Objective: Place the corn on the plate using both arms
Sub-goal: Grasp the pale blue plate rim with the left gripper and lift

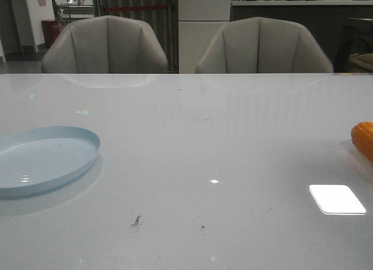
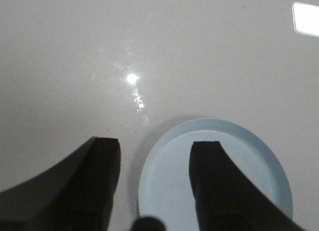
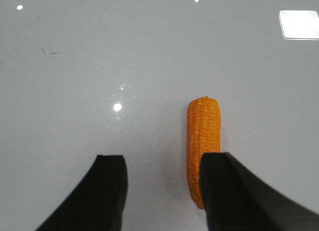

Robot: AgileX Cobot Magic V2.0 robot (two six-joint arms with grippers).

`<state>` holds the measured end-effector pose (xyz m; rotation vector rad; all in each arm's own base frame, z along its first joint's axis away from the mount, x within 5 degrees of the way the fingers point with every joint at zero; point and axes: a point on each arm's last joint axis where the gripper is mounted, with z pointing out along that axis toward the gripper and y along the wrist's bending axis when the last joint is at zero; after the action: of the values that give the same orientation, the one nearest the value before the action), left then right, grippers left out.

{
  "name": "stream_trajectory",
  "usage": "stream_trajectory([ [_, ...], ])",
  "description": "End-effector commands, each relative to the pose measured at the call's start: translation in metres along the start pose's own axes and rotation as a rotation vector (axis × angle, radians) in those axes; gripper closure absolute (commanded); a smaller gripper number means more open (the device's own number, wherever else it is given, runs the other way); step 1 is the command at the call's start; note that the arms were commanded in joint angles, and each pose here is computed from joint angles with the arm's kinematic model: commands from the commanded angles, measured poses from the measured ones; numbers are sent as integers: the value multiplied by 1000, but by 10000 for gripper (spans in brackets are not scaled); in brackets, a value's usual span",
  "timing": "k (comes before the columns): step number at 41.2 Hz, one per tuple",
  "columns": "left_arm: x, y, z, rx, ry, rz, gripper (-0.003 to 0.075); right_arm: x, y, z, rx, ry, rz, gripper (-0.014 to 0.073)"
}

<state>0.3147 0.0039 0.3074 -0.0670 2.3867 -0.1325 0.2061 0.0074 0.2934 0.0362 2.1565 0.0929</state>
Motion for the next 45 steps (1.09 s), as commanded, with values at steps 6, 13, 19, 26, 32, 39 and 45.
stream_trajectory([
  [6,-21,0,44,28,199,-8,321,-18,1,-6,1,-110,-16,150],
  [13,-14,4,83,29,305,-18,321,-18,1,-6,1,-110,-16,150],
  [19,-5,7,107,24,351,-26,321,-18,1,-6,1,-110,-16,150],
  [26,0,9,122,20,368,-31,322,-18,1,-6,1,-110,-16,150],
  [32,3,10,128,17,372,-33,323,-18,1,-6,1,-109,-16,150],
  [39,4,10,133,16,370,-33,323,-18,1,-6,1,-110,-16,150],
  [45,8,11,139,17,389,-36,323,-18,1,-6,1,-110,-16,150],
])
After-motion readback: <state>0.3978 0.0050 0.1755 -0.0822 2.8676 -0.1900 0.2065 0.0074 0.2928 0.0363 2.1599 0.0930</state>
